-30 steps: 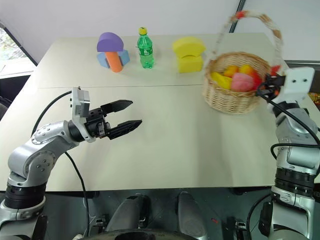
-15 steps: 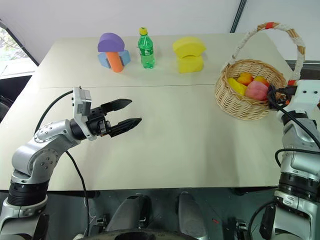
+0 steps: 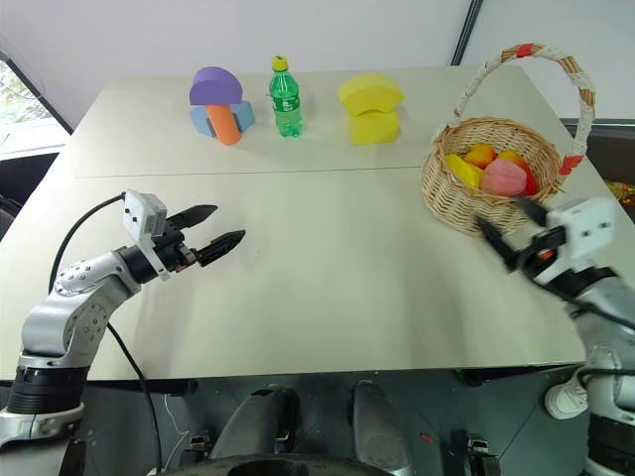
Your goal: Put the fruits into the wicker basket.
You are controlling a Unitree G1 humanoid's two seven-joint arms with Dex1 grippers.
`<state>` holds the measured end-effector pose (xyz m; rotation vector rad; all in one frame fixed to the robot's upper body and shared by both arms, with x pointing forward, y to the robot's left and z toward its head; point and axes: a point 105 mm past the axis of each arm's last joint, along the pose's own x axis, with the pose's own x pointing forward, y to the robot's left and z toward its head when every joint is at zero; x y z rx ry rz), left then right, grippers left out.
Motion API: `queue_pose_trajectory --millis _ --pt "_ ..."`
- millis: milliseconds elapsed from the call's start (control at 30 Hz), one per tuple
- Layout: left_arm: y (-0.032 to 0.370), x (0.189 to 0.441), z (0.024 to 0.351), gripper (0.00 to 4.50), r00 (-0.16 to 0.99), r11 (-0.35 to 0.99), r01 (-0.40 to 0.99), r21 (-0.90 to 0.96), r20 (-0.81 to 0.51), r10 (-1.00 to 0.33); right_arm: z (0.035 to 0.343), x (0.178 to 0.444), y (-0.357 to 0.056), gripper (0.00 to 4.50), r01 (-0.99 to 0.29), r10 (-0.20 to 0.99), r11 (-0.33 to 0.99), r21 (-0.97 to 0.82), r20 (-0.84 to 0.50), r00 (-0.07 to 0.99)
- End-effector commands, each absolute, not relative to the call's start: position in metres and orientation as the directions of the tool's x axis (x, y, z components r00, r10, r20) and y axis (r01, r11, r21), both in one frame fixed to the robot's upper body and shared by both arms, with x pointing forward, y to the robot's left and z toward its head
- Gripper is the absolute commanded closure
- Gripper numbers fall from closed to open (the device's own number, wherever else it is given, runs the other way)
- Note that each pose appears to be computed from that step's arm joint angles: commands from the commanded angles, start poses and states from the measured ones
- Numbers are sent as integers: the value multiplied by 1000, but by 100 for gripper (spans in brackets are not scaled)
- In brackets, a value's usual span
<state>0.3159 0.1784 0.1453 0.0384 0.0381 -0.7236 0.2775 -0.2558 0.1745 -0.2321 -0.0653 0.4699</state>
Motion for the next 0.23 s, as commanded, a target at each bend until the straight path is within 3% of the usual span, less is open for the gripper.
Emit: queue_pose_trajectory --millis 33,233 --pt "189 315 150 0 782 781 623 50 -16 -623 169 282 -234 108 -509 522 819 -264 -28 853" --pt "198 308 140 0 808 807 589 38 -31 -588 158 297 -224 108 -527 538 814 -245 -27 843"
